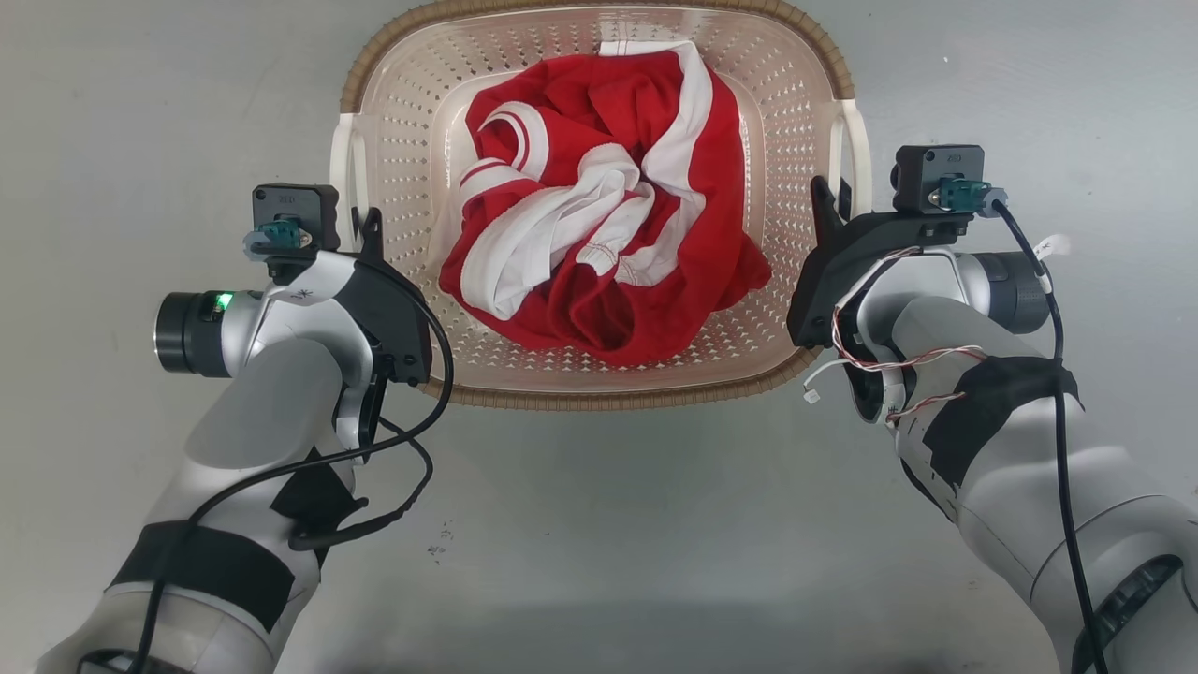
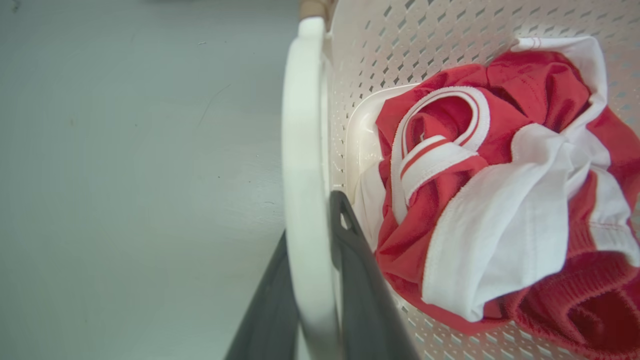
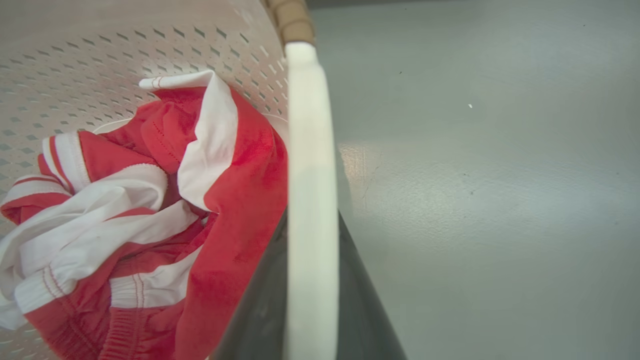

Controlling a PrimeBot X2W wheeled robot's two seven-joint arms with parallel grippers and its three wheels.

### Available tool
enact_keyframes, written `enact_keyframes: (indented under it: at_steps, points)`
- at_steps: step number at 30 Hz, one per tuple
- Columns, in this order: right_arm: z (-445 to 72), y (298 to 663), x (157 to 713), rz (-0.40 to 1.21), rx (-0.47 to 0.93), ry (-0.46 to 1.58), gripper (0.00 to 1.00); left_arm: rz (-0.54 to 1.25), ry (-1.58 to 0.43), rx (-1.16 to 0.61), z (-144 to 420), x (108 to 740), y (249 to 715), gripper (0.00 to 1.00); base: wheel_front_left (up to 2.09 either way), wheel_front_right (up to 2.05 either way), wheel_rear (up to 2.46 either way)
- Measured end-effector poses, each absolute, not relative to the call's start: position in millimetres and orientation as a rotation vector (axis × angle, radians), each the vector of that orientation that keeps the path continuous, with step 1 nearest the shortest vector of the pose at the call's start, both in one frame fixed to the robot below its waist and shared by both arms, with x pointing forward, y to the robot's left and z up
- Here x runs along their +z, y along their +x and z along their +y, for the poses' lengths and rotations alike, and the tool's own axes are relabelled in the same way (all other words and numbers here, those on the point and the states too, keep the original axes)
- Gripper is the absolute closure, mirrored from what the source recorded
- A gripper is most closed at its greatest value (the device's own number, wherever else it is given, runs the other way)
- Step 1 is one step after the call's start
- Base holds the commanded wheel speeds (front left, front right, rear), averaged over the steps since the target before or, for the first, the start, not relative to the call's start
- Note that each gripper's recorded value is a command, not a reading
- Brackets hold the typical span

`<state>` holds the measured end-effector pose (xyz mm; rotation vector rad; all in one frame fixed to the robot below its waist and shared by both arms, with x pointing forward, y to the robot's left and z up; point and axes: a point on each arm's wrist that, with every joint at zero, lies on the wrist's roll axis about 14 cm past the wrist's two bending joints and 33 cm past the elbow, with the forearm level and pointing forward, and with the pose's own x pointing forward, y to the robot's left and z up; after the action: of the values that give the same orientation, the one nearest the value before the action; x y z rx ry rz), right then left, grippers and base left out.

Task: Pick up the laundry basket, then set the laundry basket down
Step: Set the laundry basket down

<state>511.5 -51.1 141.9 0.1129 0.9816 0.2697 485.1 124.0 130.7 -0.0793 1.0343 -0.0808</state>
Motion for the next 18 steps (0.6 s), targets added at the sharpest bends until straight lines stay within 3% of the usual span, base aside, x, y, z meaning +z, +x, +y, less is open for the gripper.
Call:
enact_keyframes:
  at_steps: [5, 7, 10, 11, 12, 13, 14, 15, 18]
  points:
    - [-51, 512, 143, 0.979, 0.271, 0.111, 0.97, 1.029, -0.076, -0.081, 125, 131, 486, 1.0, 0.0, 0.0, 0.0]
    - [-51, 512, 143, 0.976, 0.271, 0.111, 0.86, 1.029, -0.073, -0.082, 125, 131, 486, 1.0, 0.0, 0.0, 0.0]
    - [-51, 512, 144, 0.975, 0.273, 0.11, 0.54, 1.026, -0.074, -0.087, 125, 132, 488, 1.0, 0.0, 0.0, 0.0]
    - [-50, 512, 144, 0.974, 0.274, 0.111, 0.21, 1.025, -0.073, -0.087, 124, 132, 489, 0.93, 0.0, 0.0, 0.0]
    - [-50, 512, 145, 0.972, 0.275, 0.112, 0.0, 1.023, -0.072, -0.087, 125, 133, 490, 0.69, 0.0, 0.0, 0.0]
    - [-50, 513, 146, 0.971, 0.276, 0.112, 0.0, 1.022, -0.071, -0.087, 125, 133, 490, 0.52, 0.0, 0.0, 0.0]
    - [-49, 513, 146, 0.966, 0.277, 0.113, 0.0, 1.021, -0.069, -0.088, 124, 134, 490, 0.09, 0.0, 0.0, 0.0]
    - [-47, 513, 148, 0.963, 0.28, 0.115, 0.0, 1.021, -0.066, -0.09, 124, 134, 491, 0.0, 0.0, 0.0, 0.0]
    - [-43, 515, 152, 0.952, 0.288, 0.118, 0.0, 1.01, -0.057, -0.09, 126, 137, 492, 0.0, 0.0, 0.0, 0.0]
